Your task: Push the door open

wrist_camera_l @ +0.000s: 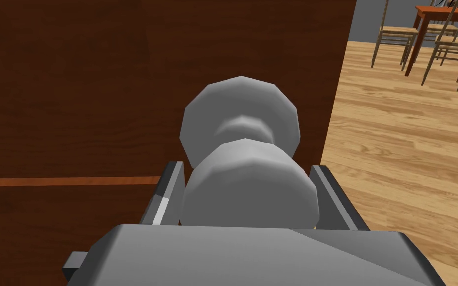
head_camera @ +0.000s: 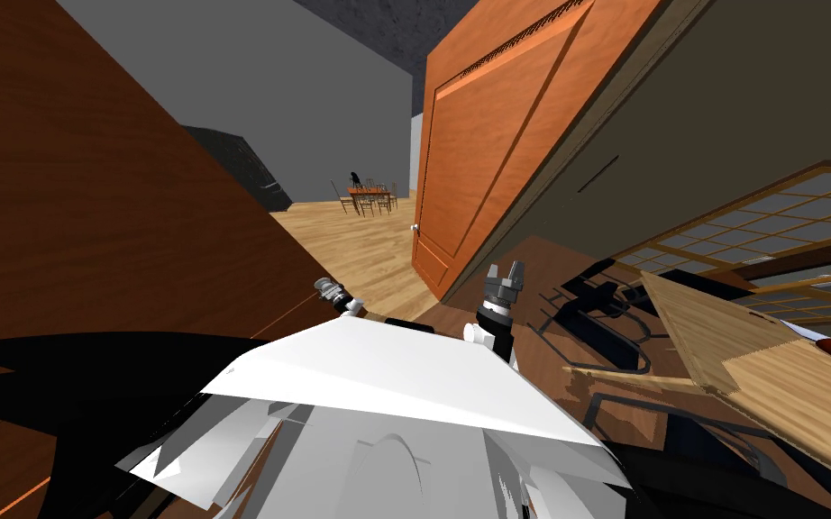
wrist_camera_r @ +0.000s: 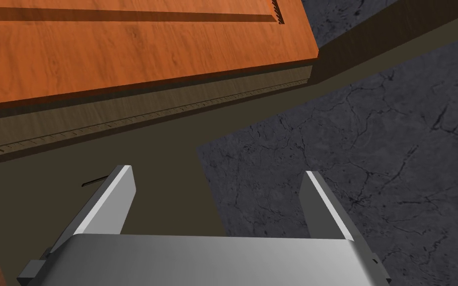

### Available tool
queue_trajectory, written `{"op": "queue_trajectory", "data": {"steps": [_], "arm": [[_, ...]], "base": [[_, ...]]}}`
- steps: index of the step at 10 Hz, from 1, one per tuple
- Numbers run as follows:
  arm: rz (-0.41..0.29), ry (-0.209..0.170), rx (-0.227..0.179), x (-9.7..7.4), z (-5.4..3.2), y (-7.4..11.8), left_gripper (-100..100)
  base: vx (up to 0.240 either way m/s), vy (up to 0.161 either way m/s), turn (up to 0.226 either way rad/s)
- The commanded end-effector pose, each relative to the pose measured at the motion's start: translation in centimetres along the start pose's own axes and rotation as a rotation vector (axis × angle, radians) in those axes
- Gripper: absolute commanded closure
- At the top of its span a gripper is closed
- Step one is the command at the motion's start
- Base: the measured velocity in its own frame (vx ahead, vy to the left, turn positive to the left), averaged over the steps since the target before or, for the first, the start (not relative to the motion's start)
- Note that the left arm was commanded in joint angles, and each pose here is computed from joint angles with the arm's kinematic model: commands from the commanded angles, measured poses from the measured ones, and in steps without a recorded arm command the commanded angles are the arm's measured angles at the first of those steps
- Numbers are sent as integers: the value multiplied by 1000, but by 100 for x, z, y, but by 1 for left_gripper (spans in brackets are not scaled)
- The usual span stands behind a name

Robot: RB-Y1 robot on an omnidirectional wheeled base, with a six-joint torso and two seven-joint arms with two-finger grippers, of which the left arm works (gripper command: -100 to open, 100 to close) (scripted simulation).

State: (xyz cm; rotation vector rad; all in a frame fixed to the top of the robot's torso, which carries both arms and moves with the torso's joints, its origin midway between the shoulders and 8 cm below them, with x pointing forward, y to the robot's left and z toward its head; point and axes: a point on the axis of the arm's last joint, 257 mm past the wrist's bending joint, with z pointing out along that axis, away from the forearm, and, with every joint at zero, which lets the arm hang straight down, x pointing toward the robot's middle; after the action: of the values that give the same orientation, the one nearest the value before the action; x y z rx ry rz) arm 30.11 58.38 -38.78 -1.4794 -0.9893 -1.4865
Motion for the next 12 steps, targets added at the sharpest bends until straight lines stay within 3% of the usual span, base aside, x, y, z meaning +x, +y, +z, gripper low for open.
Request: {"op": "queue_trajectory", "data": {"steps": [1, 3, 4, 12], "arm": [[-1, 2, 29, 4, 23, -100, 100], [-6, -7, 55, -29, 15, -180, 100], [-2, -17, 42, -70, -21, -143, 100], [0, -14, 187, -67, 116, -795, 100]], "base": [[44, 17, -31], [87, 39, -28], [43, 19, 6], [137, 143, 52]]}}
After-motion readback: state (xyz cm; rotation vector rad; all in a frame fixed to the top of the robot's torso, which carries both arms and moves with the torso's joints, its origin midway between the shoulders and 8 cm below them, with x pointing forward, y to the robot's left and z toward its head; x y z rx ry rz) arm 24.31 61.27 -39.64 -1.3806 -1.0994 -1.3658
